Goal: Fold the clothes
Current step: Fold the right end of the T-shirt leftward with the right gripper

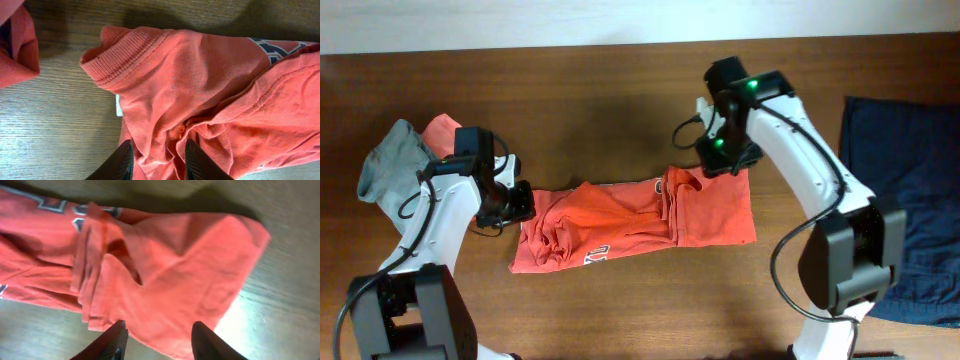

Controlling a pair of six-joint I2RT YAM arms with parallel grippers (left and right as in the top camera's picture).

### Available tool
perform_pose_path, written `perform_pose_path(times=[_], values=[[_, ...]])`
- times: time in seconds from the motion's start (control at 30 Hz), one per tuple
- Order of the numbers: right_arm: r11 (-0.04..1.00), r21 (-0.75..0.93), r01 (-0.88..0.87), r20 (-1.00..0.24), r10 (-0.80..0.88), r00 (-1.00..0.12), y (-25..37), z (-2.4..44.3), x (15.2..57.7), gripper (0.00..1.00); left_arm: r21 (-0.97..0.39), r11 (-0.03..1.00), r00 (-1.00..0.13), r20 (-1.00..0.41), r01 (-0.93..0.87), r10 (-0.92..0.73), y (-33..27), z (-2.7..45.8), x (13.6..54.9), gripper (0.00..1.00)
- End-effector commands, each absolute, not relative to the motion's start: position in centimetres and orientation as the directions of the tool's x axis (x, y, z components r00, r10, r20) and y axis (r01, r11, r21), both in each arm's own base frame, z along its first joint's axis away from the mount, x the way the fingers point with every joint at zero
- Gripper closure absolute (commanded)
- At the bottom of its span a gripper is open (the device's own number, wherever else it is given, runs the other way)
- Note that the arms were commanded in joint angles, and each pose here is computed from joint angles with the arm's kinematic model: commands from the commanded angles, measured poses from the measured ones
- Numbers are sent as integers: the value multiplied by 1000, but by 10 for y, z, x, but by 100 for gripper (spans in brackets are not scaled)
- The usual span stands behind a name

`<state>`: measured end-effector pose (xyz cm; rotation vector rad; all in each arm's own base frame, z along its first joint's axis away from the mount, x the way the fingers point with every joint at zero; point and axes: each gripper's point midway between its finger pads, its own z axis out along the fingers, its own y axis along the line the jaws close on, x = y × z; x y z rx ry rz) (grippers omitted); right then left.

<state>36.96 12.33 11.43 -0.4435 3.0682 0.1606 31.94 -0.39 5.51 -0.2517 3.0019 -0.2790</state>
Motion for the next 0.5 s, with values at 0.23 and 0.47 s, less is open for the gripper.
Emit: perform_pose_path(times=[0.23,0.47], values=[[974,65,-217,37,-219,-975,106,67,355,62,-208,965,-974,-130,-158,-187,-3,67,325,66],[973,77,-218,22,-221,-975,108,37,351,61,-205,966,-974,-131,-158,-187,-3,66,325,66]])
